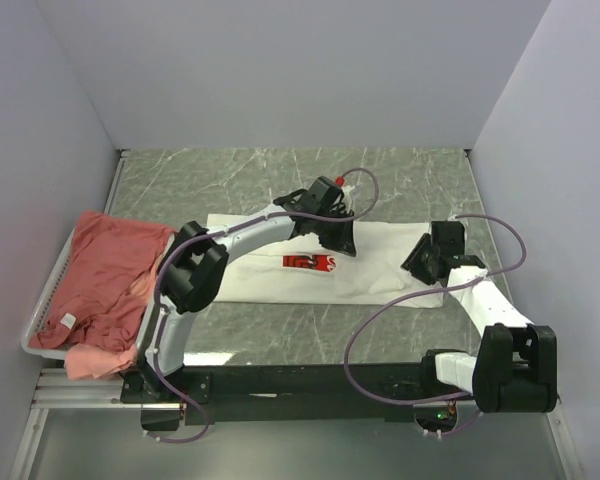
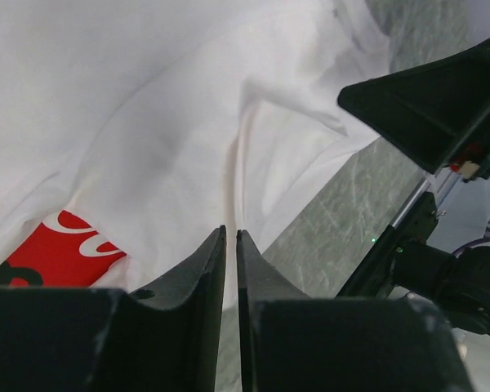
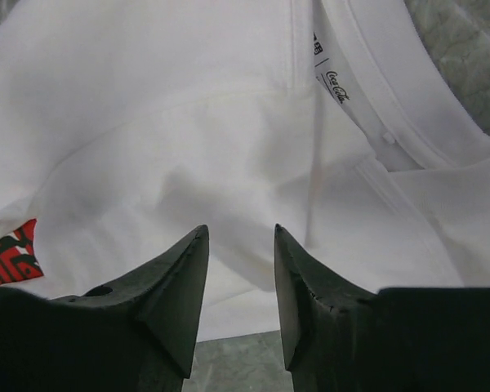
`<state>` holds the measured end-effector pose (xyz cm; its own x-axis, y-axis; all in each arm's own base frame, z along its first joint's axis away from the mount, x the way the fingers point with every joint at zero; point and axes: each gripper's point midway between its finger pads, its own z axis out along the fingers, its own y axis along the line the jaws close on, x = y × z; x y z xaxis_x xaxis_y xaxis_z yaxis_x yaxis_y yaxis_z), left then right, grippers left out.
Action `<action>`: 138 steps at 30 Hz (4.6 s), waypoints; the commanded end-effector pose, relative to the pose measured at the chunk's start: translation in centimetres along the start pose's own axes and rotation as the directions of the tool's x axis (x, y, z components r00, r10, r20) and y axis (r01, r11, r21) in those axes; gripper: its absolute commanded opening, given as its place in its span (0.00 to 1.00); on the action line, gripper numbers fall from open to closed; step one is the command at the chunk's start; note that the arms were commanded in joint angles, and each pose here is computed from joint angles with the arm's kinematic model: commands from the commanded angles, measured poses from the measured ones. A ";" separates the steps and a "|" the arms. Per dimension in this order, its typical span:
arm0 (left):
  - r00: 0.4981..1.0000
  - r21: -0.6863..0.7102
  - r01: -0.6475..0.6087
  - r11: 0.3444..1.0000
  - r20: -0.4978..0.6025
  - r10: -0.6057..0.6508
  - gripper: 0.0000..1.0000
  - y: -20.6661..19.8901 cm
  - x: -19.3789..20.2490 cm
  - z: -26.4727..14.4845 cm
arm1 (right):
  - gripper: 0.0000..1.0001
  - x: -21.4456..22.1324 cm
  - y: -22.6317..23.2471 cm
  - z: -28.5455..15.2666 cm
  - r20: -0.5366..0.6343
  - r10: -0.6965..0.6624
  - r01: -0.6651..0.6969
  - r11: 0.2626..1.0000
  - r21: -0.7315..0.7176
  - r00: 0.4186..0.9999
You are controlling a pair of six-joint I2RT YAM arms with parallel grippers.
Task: Fold and stack the t-shirts
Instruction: Fold the tshirt
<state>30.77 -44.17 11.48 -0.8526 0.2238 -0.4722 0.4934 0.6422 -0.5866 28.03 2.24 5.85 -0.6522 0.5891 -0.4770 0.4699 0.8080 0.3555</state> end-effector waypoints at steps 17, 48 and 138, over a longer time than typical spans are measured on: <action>0.994 -0.161 0.103 0.982 0.053 -0.095 0.36 3.5 3.8 -3.3 | 0.47 -1.1 1.8 -0.7 0.082 -0.082 0.084 0.996 -0.025 0.993; 0.988 -0.145 0.130 0.981 -0.069 -0.141 0.44 2.7 8.8 1.7 | 0.41 2.4 6.2 2.4 -0.019 -0.262 0.260 0.962 -0.086 0.965; 0.984 0.041 0.179 0.983 0.011 -0.179 0.30 -1.7 1.6 -2.0 | 0.28 -6.2 4.6 2.6 0.108 0.051 -0.050 0.999 -0.012 0.993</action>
<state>28.50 -40.63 10.31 -0.9527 0.0520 -0.2994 0.2440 0.7181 -0.6517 33.54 2.58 5.69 -0.6103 0.6056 -0.5107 0.5184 0.7928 0.3205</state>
